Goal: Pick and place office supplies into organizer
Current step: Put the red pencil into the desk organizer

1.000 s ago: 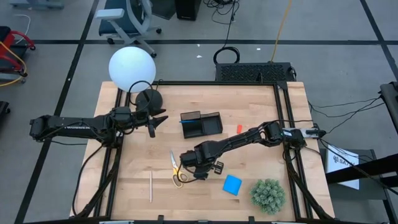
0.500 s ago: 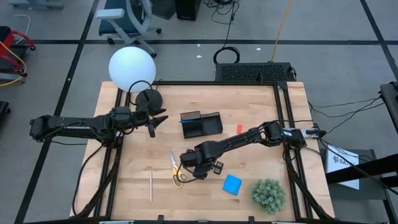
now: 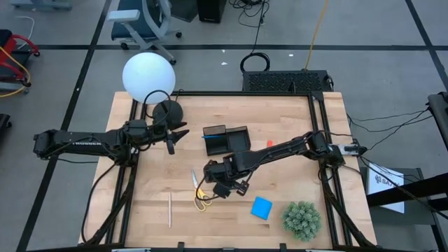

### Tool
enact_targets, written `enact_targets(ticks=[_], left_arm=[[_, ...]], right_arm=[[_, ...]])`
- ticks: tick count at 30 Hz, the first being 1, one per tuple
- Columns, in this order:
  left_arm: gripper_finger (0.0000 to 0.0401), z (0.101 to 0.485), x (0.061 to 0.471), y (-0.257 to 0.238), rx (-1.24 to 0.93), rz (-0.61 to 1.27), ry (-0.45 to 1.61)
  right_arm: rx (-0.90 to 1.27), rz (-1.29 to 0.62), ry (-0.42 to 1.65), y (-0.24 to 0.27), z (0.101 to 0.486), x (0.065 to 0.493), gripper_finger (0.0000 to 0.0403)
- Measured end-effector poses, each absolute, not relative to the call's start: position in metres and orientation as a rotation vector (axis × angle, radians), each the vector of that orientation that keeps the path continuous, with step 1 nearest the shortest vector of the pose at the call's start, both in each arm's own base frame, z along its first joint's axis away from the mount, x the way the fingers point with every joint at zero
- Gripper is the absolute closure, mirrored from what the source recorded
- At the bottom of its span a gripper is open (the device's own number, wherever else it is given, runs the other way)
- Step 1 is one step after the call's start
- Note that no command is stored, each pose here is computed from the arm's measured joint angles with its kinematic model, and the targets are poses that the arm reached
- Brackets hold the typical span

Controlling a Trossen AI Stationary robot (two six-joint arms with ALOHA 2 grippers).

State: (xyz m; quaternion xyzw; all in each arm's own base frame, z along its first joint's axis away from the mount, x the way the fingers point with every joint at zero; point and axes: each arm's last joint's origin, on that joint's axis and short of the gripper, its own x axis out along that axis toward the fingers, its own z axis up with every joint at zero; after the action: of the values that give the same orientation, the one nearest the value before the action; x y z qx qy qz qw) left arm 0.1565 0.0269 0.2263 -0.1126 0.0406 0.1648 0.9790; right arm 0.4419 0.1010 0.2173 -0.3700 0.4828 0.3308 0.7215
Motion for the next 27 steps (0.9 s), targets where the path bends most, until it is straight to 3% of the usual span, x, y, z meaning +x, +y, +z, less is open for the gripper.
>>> enact_targets(ticks=[27], left_arm=[[0.0226, 0.229, 0.157, 0.025, -0.214, 0.278, 0.060]], right_arm=[[-0.660, 0.452, 0.844, 0.080, 0.296, 0.431, 0.0385]])
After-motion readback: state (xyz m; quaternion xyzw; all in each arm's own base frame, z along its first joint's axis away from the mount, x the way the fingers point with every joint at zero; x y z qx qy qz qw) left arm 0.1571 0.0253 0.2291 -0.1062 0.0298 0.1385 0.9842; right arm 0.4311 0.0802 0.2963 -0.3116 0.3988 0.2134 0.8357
